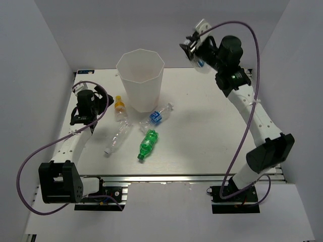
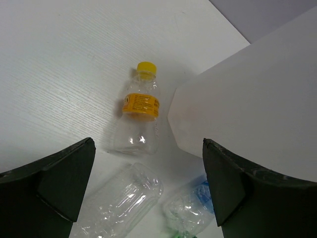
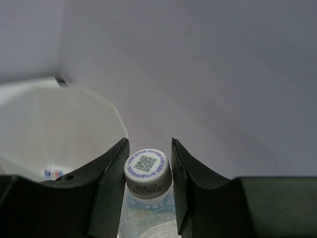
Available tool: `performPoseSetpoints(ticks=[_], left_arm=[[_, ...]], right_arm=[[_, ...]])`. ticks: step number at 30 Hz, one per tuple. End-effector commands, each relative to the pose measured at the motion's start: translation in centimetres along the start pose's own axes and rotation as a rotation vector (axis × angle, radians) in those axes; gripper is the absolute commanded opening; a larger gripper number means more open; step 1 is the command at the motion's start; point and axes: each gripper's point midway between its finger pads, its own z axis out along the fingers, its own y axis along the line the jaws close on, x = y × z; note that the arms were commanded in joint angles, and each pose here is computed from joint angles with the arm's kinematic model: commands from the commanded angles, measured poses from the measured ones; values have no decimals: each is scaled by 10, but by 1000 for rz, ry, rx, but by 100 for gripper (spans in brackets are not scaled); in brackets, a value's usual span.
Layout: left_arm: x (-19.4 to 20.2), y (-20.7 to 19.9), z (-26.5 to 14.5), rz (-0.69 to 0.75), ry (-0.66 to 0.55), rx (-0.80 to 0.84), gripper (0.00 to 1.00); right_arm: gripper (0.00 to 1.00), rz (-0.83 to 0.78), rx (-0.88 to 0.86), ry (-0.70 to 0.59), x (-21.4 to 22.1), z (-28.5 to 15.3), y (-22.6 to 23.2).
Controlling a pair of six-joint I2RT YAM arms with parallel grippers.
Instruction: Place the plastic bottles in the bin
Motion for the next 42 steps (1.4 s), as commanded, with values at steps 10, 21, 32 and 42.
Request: performPoseSetpoints(ticks=[10, 21, 32, 42], left_arm=[[10, -27, -32, -95, 12, 190, 98], [37, -37, -41, -90, 96, 298, 98], [90, -77, -70, 106, 230, 414, 98], [143, -85, -105, 274, 322, 427, 98]], right_arm=[[0, 159, -309, -638, -150, 64, 57], [55, 240, -423, -519, -101, 115, 113], [89, 243, -210, -269, -84, 87, 79], [89, 417, 25, -6, -19, -23, 57]])
